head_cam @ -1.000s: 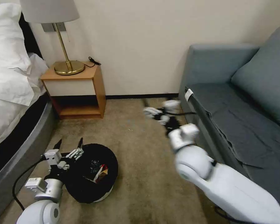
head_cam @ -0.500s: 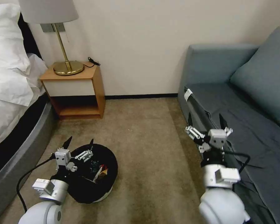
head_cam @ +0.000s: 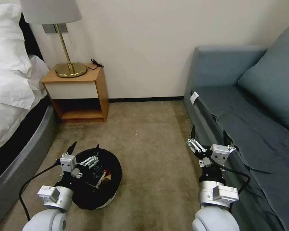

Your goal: Pick up the trash bin, then pick up the garbage on the floor and place it into the trash bin.

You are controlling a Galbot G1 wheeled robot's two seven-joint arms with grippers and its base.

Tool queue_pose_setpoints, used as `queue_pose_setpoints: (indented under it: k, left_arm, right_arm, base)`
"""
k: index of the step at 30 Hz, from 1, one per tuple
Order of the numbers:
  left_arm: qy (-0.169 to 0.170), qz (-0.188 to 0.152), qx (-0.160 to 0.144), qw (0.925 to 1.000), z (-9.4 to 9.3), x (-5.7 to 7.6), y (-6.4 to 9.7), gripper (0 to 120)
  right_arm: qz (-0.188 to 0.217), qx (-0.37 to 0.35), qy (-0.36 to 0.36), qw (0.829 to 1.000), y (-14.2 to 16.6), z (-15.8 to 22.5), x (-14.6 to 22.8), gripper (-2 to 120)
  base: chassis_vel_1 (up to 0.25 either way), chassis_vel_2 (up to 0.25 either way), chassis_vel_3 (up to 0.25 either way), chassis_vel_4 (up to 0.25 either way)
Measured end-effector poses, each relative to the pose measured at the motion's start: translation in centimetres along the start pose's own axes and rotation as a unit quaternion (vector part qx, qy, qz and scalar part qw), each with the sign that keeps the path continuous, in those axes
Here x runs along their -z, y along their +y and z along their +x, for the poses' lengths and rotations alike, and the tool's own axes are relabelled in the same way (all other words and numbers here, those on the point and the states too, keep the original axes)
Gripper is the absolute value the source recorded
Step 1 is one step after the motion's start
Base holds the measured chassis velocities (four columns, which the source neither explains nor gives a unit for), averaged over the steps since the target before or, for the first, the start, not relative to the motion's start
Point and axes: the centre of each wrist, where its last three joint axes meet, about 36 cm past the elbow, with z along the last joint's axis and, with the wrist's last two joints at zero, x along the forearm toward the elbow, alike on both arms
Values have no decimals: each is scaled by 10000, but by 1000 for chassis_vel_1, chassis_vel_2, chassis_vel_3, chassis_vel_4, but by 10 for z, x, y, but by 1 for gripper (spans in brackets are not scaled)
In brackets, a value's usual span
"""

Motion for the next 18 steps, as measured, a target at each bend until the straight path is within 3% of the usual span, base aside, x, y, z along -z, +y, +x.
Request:
queue_pose_setpoints:
  k: [18]
  left_arm:
    - [-27, 5, 85, 10000, 2, 2, 0, 100]
  right_arm:
    - [-35, 66, 82, 9999, 3, 2, -3, 100]
  base:
    - [0, 0, 0, 0]
